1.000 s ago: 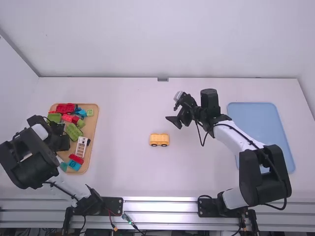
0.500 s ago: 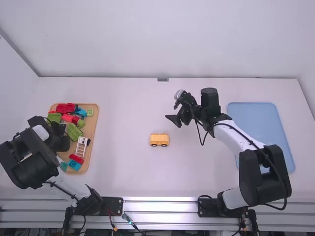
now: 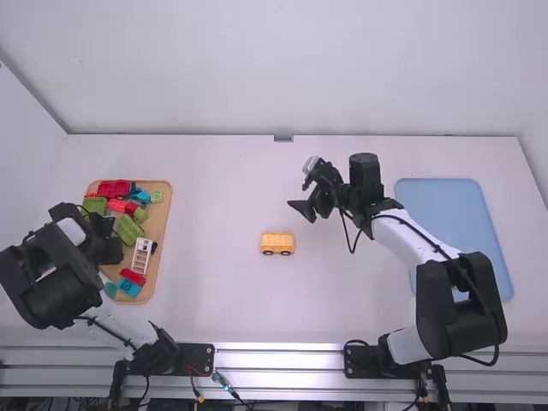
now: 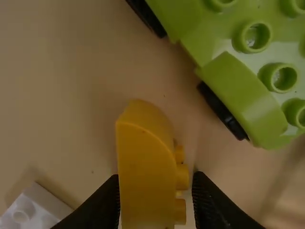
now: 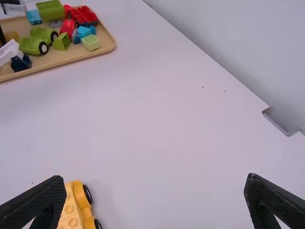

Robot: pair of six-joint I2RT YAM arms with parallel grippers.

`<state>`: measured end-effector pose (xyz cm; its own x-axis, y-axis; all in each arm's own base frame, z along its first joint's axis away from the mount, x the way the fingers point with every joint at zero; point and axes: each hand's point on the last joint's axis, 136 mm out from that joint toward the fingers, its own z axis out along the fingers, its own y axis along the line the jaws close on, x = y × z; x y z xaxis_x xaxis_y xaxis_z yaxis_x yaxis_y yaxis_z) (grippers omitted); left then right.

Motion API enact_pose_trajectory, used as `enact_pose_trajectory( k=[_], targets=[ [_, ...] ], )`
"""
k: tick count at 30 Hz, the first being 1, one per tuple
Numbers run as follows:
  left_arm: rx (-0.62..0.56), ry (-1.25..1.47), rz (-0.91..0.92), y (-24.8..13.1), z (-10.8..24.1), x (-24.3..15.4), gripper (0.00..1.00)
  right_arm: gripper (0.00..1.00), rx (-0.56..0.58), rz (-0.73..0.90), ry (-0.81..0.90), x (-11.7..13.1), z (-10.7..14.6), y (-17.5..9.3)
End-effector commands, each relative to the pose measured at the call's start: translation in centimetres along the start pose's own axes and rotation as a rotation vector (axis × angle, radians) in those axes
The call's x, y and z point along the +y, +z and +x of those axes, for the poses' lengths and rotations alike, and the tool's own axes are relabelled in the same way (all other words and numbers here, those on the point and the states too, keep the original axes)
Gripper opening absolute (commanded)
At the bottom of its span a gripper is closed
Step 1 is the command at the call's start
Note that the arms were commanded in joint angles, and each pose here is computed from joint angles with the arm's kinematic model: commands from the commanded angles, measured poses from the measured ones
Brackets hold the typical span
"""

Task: Assemble lego blocks to make yellow taxi

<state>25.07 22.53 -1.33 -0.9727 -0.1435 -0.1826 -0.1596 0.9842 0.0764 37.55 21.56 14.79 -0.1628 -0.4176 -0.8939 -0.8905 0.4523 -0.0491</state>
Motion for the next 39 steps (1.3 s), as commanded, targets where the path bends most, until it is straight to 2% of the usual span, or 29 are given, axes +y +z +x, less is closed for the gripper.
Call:
enact_pose_trajectory(
  k=[1, 4, 5, 7, 12, 16, 20, 21, 30, 34, 39],
  targets=[
    [0.022, -0.008, 0.019, 0.5, 0.7, -0.4, 0.40, 0.99, -0.030, 0.007, -0.023, -0.3, -1.8, -0.4],
    [0.025, -0.008, 0.021, 0.5, 0.8, -0.5, 0.38, 0.99, -0.026, 0.005, -0.019, -0.2, -1.7, -0.4],
    [0.024, -0.008, 0.020, 0.5, 0.8, -0.4, 0.32, 0.99, -0.026, 0.005, -0.019, -0.2, -1.7, -0.4],
    [0.028, -0.022, 0.016, 0.5, 0.8, -0.4, 0.26, 0.99, -0.026, 0.004, -0.018, -0.2, -1.7, -0.4],
    [0.036, -0.035, 0.019, 0.5, 1.0, -0.5, 0.18, 0.99, -0.025, 0.004, -0.019, -0.2, -1.7, -0.4],
    [0.043, -0.048, 0.023, 0.5, 1.2, -0.6, 0.06, 0.99, -0.026, 0.004, -0.018, -0.2, -1.7, -0.4],
    [0.029, -0.112, 0.013, 0.2, 0.4, -0.3, 0.05, 0.99, -0.027, 0.004, -0.019, -0.2, -1.8, -0.4],
    [0.022, -0.137, 0.009, -0.1, 0.1, -0.1, 0.02, 0.99, -0.030, 0.005, -0.012, -0.2, -1.9, -0.4],
    [-0.094, -0.247, -0.036, -3.7, -4.2, 0.2, 0.02, 0.99, -0.106, 0.031, 0.152, -1.2, -3.8, -0.5],
    [-0.180, -0.223, -0.052, -5.9, -6.2, -1.3, 0.02, 0.99, -0.143, 0.038, 0.218, -1.6, -4.8, -0.7],
    [-0.350, -0.093, -0.052, -10.0, -9.3, -6.0, 0.02, 0.99, -0.180, 0.039, 0.288, -2.1, -6.2, -0.9]
  ],
)
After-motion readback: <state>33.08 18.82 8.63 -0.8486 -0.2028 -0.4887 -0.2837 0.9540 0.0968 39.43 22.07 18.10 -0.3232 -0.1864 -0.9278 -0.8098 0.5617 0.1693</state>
